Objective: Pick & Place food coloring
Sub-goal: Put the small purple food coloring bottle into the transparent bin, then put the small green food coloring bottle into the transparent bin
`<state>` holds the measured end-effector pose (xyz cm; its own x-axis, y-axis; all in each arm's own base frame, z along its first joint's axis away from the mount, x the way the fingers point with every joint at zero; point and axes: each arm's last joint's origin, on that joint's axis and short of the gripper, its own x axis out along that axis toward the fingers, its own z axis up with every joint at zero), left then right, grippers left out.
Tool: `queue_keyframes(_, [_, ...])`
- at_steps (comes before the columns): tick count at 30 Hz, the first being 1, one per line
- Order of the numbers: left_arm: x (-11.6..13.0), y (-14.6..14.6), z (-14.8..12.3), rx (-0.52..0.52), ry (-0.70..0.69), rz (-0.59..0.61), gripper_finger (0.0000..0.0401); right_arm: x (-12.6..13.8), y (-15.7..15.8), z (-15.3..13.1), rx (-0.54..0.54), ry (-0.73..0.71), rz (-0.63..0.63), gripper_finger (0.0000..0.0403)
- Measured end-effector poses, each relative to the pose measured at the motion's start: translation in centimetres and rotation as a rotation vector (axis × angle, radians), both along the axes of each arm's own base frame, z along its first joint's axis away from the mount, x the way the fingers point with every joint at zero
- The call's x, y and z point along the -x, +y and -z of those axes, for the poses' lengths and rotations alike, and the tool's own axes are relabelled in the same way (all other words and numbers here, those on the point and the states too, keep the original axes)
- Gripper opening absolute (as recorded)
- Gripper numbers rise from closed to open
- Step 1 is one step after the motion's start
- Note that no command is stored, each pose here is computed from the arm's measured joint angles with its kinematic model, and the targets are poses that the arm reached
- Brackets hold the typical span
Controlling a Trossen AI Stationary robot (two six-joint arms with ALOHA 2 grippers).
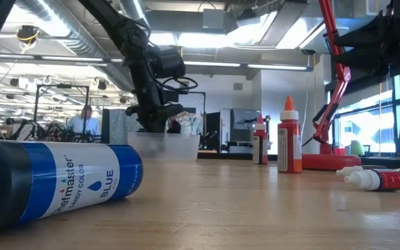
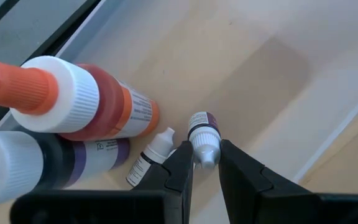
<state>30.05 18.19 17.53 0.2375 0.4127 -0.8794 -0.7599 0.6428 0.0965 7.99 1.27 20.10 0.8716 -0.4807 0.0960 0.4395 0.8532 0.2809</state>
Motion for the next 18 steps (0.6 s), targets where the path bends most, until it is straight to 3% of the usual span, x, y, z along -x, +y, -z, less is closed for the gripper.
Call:
queue_keyframes(10, [-0.02,-0.04,0.01,0.014,-0.007,0.007,0.0101,0.0,0.0,0.0,0.002,0.001,0.0,0.0237])
queue_keyframes(18, [0.07,-0.35,-0.32,0.083,-0.055,0.003,0.0127,0.0,0.0,0.0,0.001,0.001,0.001,0.0237])
